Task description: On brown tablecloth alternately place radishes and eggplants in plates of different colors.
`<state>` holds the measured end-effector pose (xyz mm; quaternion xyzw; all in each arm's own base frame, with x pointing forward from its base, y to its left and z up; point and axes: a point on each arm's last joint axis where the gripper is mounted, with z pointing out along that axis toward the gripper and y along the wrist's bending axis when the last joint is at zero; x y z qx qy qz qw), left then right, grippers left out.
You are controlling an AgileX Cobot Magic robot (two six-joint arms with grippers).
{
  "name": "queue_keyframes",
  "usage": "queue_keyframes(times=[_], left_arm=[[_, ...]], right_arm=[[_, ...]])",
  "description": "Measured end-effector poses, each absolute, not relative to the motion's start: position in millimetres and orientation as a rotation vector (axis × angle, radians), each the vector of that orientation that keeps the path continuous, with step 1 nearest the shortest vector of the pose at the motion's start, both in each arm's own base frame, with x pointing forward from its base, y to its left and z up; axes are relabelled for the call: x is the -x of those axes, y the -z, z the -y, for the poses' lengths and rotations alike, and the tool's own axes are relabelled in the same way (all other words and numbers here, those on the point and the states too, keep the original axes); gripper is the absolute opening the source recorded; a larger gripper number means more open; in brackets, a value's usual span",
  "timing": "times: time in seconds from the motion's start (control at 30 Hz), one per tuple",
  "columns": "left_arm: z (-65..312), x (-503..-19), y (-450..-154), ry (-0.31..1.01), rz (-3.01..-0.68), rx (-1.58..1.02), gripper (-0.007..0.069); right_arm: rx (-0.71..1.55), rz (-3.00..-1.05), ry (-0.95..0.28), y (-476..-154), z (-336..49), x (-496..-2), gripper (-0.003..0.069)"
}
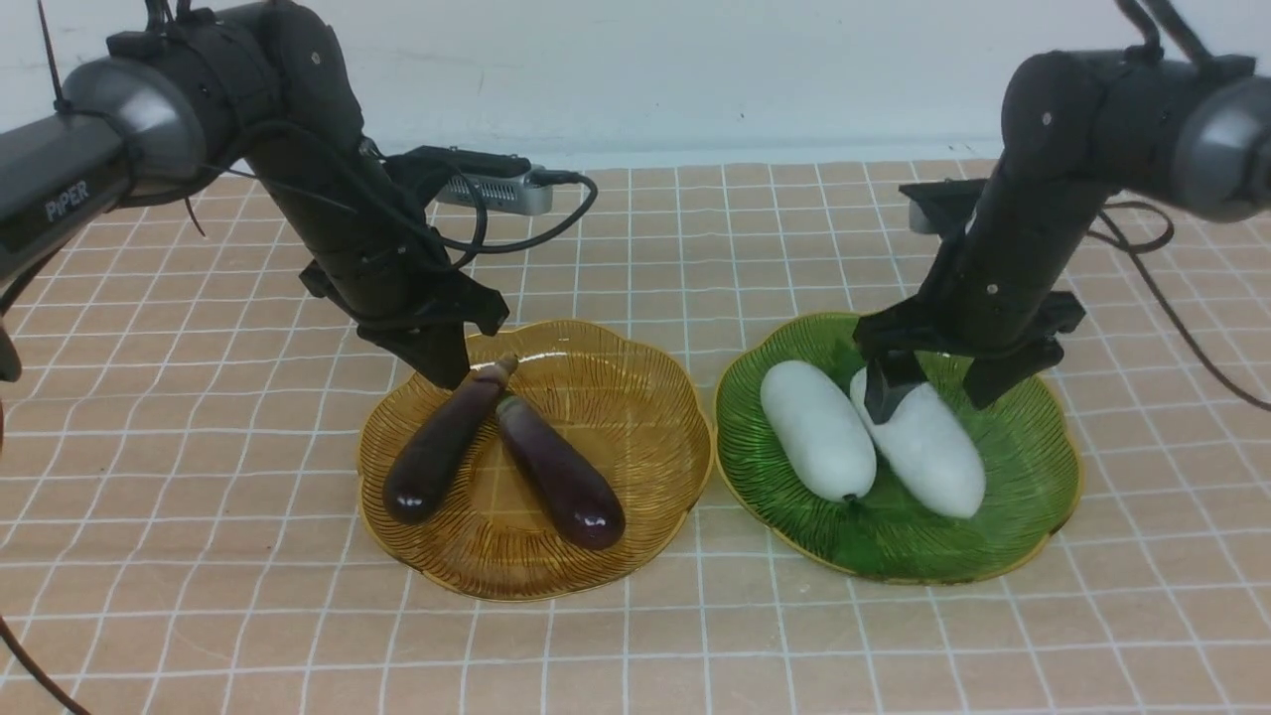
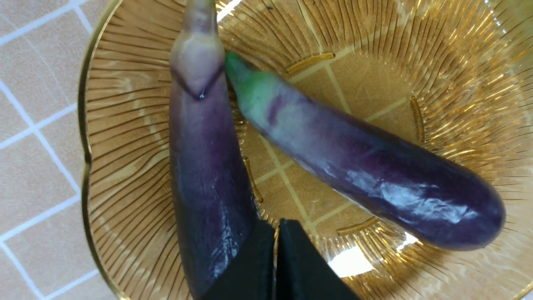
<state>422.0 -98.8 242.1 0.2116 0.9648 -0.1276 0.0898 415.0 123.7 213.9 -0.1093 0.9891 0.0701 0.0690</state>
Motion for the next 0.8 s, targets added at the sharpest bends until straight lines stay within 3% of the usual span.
queue_keyframes(times=[0.07,0.1,0.27,0.4,0.53,0.63,0.8], left_arm=[[98.8,-422.0,-242.1,0.379,-2.869,-0.629,-0.0003],[98.8,-422.0,-242.1,0.379,-2.869,-0.629,-0.0003],[98.8,-422.0,-242.1,0.379,-2.869,-0.629,-0.0003],[98.8,-422.0,-242.1,0.379,-2.869,-0.629,-0.0003],[98.8,-422.0,-242.1,0.379,-2.869,-0.629,-0.0003],[98.8,-422.0,-242.1,0.379,-2.869,-0.629,-0.0003],[98.8,-422.0,-242.1,0.379,-2.869,-0.629,-0.0003]], right_arm=[[0.321,-2.945,-0.235,-230.6,-122.5,-406.8,0.0638],[0.32,-2.922,-0.24,-245.0,-119.6,-395.6,0.0591],[0.374,-2.786,-0.194,-316.3,-92.9,-310.4,0.03],[0.385,-2.688,-0.146,-343.9,-69.3,-237.2,0.0085],[0.35,-2.461,-0.17,-350.8,-51.7,-174.2,0.0003],[0.285,-2.149,-0.227,-346.8,-42.5,-138.2,-0.001],[0.219,-1.844,-0.281,-326.8,-32.5,-101.5,-0.0015]])
